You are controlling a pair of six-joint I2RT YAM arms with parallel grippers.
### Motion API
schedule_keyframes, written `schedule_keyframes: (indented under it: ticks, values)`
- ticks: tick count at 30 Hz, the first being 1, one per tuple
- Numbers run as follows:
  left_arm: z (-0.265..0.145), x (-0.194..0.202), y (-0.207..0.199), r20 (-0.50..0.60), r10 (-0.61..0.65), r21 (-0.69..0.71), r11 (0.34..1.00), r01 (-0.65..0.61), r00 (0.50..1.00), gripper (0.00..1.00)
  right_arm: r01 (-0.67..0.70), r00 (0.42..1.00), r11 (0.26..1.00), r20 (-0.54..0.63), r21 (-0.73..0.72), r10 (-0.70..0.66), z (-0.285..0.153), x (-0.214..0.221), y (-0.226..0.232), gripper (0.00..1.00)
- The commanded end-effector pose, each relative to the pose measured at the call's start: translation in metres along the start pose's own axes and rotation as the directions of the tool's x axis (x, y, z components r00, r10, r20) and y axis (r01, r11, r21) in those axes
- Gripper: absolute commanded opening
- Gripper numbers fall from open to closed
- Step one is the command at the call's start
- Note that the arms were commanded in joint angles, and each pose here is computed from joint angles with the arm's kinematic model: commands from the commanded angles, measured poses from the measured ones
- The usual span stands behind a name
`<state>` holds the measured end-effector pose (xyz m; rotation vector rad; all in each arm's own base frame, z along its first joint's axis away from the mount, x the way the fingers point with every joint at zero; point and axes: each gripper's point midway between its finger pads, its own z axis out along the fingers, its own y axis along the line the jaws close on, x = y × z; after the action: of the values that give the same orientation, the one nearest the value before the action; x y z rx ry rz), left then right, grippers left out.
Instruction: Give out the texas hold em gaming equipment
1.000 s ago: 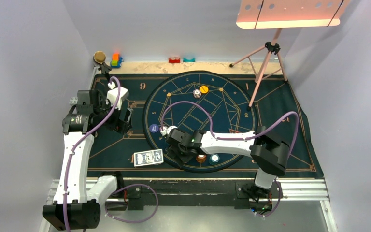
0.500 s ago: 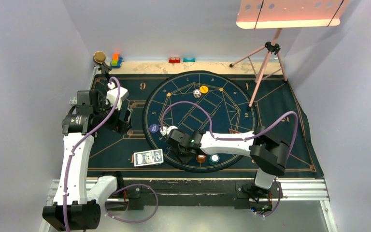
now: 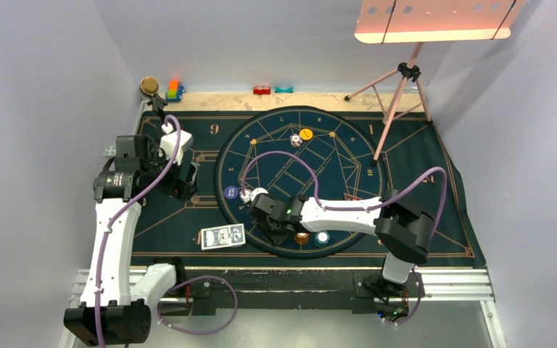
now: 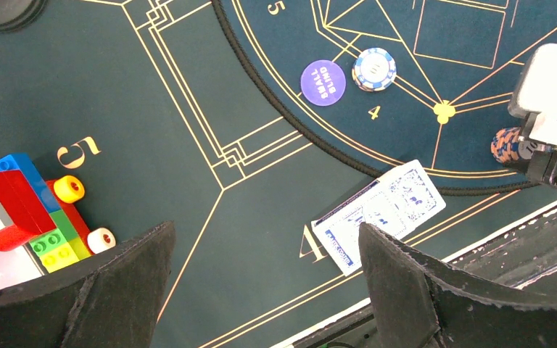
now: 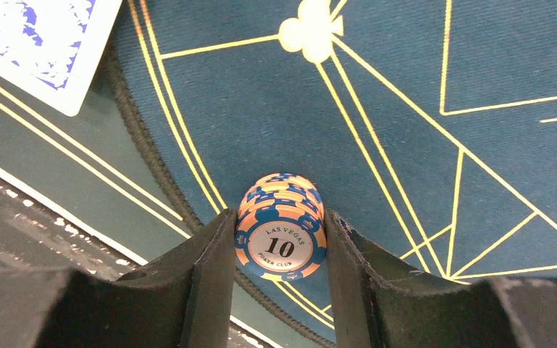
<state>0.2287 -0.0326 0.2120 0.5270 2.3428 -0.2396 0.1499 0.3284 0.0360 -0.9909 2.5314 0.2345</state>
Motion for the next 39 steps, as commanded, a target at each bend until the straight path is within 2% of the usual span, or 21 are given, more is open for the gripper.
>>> schedule_keyframes:
  ticks: [1,7,12,14,18,22,25,33,39]
  values:
    - [-0.006,-0.009,0.002,0.036,0.019,-0.01,1.0,-0.018,0.999,1.0,-0.047,0.994,0.997,0.096,0.058,0.042,-0.019,-0.031,-0.014,0.0]
    - [-0.005,-0.007,0.0,0.034,0.018,-0.005,1.0,-0.018,0.999,1.0,-0.123,0.978,0.988,0.183,0.09,0.105,-0.051,-0.061,-0.044,0.0]
    - [-0.004,-0.009,-0.001,0.034,0.016,0.004,1.0,-0.016,0.999,1.0,-0.255,0.947,0.958,0.237,0.135,0.218,-0.072,-0.073,-0.097,0.0]
    - [-0.004,-0.009,0.0,0.033,0.014,0.005,1.0,-0.015,0.999,1.0,-0.334,0.928,0.924,0.238,0.188,0.287,-0.075,-0.067,-0.131,0.0]
    - [-0.004,-0.009,0.0,0.032,0.024,0.006,1.0,-0.024,0.999,1.0,-0.508,0.859,0.809,0.245,0.296,0.45,-0.081,-0.032,-0.2,0.0]
    - [-0.001,-0.008,-0.001,0.024,0.022,0.017,1.0,-0.022,0.999,1.0,-0.617,0.787,0.717,0.256,0.324,0.561,-0.078,0.005,-0.236,0.0]
    - [0.0,-0.008,-0.003,0.028,0.018,0.027,0.999,-0.019,0.999,1.0,-0.632,0.774,0.703,0.229,0.325,0.59,-0.065,0.021,-0.239,0.0]
    - [-0.002,-0.01,-0.003,0.03,0.019,0.031,0.999,-0.02,0.999,1.0,-0.652,0.758,0.716,0.182,0.251,0.626,-0.035,0.017,-0.226,0.0]
    - [-0.003,-0.008,-0.004,0.025,0.019,0.031,0.999,-0.02,1.0,1.0,-0.684,0.725,0.675,0.151,0.278,0.672,-0.019,0.031,-0.228,0.0]
